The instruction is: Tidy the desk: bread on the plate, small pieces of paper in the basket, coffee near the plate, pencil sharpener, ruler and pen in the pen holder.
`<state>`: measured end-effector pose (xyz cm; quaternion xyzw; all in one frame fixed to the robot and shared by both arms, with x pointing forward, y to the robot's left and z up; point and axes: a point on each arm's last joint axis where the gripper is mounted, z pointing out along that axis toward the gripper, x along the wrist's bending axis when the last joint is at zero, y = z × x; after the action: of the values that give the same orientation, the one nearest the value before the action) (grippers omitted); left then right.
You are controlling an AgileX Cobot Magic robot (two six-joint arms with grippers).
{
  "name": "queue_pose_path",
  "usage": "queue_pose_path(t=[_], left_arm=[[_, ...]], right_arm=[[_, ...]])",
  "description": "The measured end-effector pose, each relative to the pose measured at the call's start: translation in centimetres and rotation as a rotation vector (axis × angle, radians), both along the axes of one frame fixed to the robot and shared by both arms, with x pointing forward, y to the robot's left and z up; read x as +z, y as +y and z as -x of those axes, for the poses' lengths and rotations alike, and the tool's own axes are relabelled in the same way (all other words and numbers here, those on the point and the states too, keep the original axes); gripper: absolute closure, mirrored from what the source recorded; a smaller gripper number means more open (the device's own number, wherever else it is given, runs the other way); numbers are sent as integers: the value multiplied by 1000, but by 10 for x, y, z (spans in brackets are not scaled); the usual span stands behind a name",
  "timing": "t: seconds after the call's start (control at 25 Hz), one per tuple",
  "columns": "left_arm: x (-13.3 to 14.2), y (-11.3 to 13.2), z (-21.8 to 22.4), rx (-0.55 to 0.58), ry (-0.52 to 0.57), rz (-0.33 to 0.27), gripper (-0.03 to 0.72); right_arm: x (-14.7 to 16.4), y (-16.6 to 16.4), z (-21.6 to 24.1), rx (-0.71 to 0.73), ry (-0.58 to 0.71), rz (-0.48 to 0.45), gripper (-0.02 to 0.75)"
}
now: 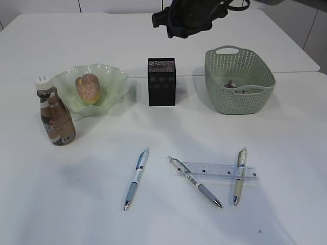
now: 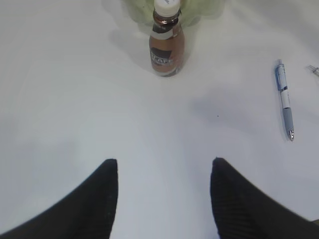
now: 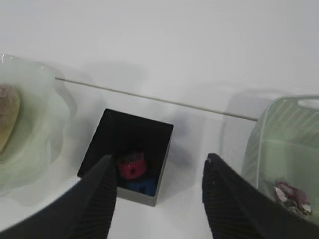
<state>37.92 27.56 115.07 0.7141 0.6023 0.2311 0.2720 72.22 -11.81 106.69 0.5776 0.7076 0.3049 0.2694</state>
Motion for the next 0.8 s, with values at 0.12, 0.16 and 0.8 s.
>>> queue_pose_path(t=[0.12,0.16,0.8], left_arm=[[-1,0,1,0,21,-4,276],[-2,0,2,0,29,-4,276],[-7,-2,9,-9,120,15,276]], right_arm=[[17,-3,11,20,24,8,299],[24,-4,15,24,28,10,299],[85,-16,83,211,252,46,299]])
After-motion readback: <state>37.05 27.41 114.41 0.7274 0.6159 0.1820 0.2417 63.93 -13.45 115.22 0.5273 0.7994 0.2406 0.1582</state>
